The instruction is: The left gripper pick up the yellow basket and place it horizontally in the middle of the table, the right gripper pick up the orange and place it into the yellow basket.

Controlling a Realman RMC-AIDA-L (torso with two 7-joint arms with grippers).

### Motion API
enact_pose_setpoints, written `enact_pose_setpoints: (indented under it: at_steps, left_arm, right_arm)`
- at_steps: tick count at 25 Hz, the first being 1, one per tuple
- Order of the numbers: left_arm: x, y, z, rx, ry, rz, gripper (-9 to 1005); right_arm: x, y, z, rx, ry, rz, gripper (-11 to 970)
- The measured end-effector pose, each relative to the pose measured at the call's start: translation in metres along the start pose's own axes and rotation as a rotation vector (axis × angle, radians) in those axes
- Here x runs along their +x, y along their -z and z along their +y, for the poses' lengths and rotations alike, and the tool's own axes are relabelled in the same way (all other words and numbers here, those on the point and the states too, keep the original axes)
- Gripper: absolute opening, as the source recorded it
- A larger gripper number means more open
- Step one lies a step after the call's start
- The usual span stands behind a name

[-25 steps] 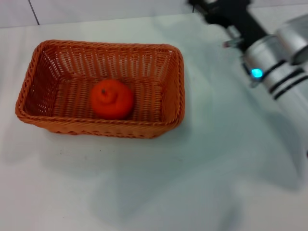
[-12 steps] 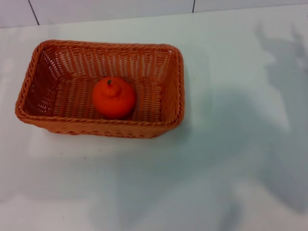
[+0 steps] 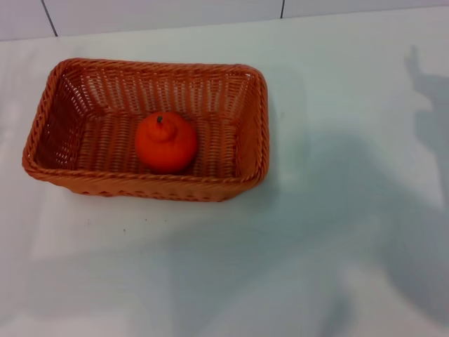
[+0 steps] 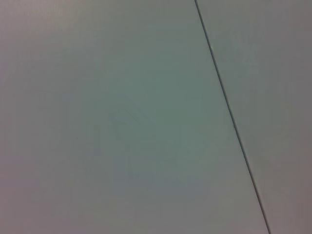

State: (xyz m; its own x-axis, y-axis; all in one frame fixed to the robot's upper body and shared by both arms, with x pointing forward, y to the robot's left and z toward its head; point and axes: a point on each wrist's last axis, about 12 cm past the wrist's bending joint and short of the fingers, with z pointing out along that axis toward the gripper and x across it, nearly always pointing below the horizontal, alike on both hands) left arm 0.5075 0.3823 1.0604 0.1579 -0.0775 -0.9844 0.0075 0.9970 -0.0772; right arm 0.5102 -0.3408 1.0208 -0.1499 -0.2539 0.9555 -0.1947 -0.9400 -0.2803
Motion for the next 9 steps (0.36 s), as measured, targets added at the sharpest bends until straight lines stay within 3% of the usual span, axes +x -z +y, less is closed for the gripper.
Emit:
enact_pose_setpoints:
  at_steps: [9]
  left_arm:
    - [0.0002,0.0018,0.0008,-0.005,0.009,-0.005,836]
  right_arm:
    - [0.0001,0.0010,0.0001,0.008,0.005,0.000,950]
